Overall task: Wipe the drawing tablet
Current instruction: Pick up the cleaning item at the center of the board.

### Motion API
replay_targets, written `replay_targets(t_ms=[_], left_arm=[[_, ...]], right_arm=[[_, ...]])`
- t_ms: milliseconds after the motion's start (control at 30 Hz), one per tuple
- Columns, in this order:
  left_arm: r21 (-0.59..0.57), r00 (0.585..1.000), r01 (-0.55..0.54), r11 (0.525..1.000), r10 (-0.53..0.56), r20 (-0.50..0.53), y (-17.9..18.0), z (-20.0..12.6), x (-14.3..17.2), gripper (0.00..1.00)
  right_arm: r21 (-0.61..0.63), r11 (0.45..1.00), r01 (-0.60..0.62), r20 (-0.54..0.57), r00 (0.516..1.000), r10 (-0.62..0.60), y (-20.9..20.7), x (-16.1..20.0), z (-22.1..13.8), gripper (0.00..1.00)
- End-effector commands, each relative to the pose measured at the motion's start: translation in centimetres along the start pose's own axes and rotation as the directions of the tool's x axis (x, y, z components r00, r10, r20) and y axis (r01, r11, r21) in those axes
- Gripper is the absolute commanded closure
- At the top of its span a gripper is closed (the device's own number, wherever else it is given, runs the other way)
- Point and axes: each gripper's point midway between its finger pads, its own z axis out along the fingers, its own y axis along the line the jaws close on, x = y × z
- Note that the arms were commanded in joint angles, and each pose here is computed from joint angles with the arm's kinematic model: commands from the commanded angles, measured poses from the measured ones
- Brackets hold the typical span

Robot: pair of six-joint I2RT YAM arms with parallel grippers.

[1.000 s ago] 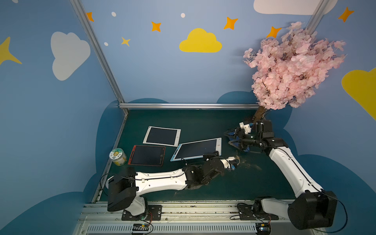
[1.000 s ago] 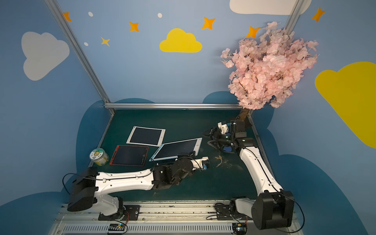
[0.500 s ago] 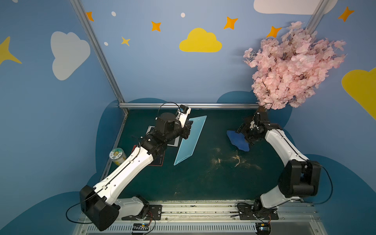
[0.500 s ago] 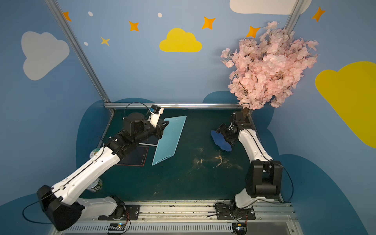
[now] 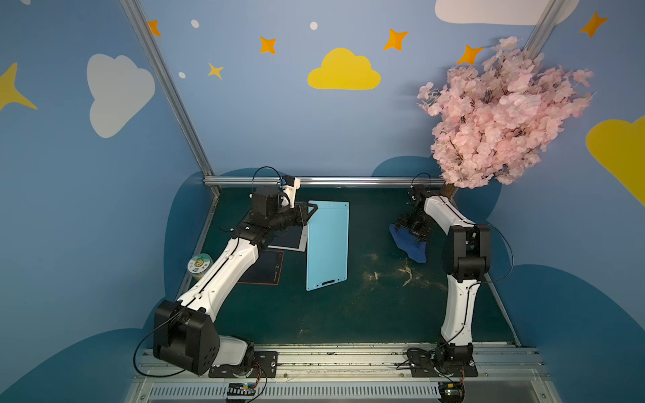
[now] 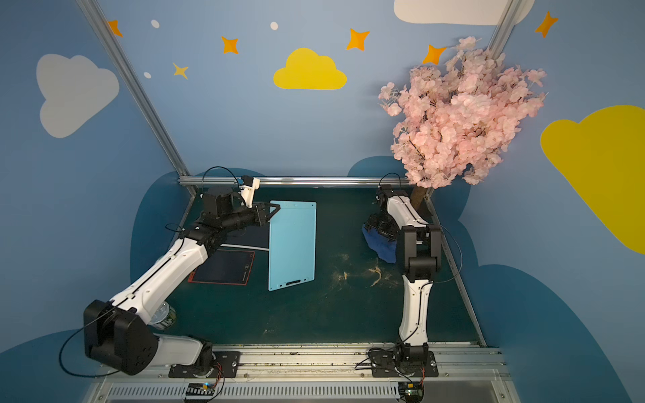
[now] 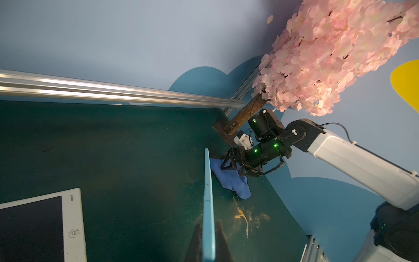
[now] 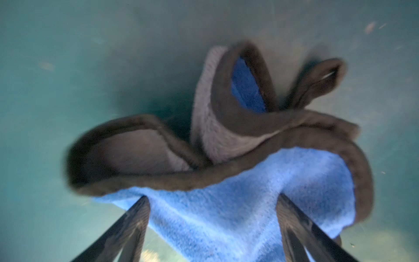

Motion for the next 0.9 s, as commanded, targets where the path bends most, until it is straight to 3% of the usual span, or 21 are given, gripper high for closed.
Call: replay_targets(t_ms=[0, 100, 200, 333, 367, 467, 567, 733, 800, 867], left_arm=[[0.063, 0.999, 0.043, 0.997, -0.043, 0.009, -0.3, 0.3, -1.1, 0.98], [0.072, 0.998, 0.059, 0.996, -0.059, -0.004, 0.0, 0.6, -0.9, 0.98], [0.087, 0.997, 0.074, 0.993, -0.074, -0.010, 0.1, 0.7, -0.9, 0.98], [0.099, 0.996, 0.092, 0.991, -0.091, -0.014, 0.3, 0.7, -0.8, 0.98], [0.105, 0.995, 0.097, 0.990, -0.096, -0.018, 0.2, 0.8, -0.7, 0.98], [0.127, 0.992, 0.126, 0.984, -0.122, -0.037, 0.3, 1.3, -0.5, 0.98], [0.134, 0.984, 0.171, 0.976, -0.163, -0.068, 0.8, 2.0, -0.2, 0.97], [0.192, 0.963, 0.258, 0.947, -0.236, -0.132, 1.1, 3.2, 0.3, 0.97], [0.212, 0.952, 0.294, 0.932, -0.265, -0.153, 1.5, 3.6, 0.5, 0.98], [0.211, 0.940, 0.327, 0.921, -0.294, -0.172, 1.9, 4.0, 0.8, 0.97]], right_arm=[[0.056, 0.998, 0.019, -0.072, 0.997, -0.015, -0.8, 1.5, 0.9, 0.13], [0.054, 0.998, 0.020, -0.094, 0.995, -0.015, -0.7, 1.9, 1.6, 0.14], [0.026, 0.999, 0.027, -0.112, 0.993, -0.024, -0.1, 2.2, 2.0, 0.24], [-0.043, 0.999, 0.024, -0.142, 0.989, -0.030, 1.0, 2.4, 2.3, 0.62], [-0.061, 0.998, 0.020, -0.142, 0.989, -0.028, 1.2, 2.3, 2.1, 0.66], [-0.162, 0.987, 0.003, -0.136, 0.990, -0.026, 2.5, 1.7, 0.5, 1.00], [-0.249, 0.969, 0.012, -0.079, 0.996, -0.032, 3.7, 1.2, -3.1, 1.00], [-0.315, 0.941, 0.125, 0.117, 0.989, -0.093, 5.2, 1.6, -11.7, 1.00], [-0.274, 0.936, 0.222, 0.212, 0.963, -0.166, 5.6, 2.5, -14.7, 1.00], [-0.154, 0.943, 0.295, 0.278, 0.929, -0.245, 5.2, 3.5, -16.7, 1.00]])
